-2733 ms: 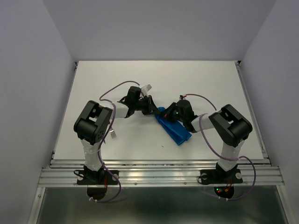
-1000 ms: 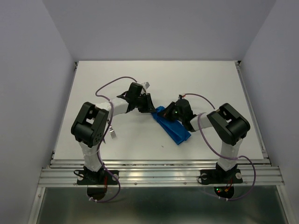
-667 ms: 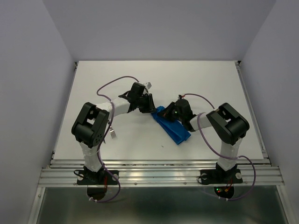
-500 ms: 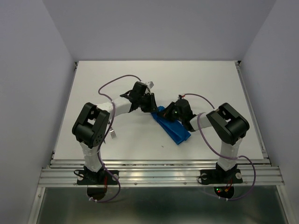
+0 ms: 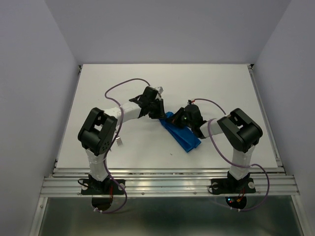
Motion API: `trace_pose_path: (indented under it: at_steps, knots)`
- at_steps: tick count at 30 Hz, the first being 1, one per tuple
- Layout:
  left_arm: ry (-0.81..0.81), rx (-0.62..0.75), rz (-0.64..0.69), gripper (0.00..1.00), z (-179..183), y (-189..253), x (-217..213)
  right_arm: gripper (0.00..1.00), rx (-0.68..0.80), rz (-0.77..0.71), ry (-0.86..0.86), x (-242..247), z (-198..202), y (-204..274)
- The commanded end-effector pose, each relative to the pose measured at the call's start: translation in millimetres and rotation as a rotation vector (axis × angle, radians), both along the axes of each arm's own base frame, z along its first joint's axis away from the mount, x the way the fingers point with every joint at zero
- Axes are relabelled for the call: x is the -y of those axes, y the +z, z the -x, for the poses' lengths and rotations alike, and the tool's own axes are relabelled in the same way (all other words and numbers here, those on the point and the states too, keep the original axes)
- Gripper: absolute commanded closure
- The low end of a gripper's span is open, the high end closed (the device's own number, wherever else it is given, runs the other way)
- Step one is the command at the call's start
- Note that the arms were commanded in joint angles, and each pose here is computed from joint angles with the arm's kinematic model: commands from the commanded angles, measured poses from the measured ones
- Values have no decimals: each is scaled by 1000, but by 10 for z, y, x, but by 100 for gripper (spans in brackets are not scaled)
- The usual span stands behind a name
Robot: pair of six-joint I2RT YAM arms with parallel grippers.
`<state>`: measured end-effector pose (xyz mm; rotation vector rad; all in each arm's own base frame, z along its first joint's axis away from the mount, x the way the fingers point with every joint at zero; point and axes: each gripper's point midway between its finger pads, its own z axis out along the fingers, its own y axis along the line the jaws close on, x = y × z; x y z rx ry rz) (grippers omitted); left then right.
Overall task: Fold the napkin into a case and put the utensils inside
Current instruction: Grasp the top corner of the smaller rectangle folded napkin from the folded napkin.
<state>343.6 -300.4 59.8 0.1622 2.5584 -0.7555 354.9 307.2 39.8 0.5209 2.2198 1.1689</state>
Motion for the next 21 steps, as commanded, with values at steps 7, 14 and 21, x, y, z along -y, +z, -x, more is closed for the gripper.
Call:
trace_pose_path:
  at_steps: [7,14,21]
  knots:
    - [-21,28,-26,70,-63,16,69,97,44,-30,14,-109,-72,128]
    - [-36,24,-17,73,-47,6,132,97,43,-29,13,-106,-73,125]
    - [-44,22,-14,99,-38,13,155,97,45,-31,14,-114,-79,133]
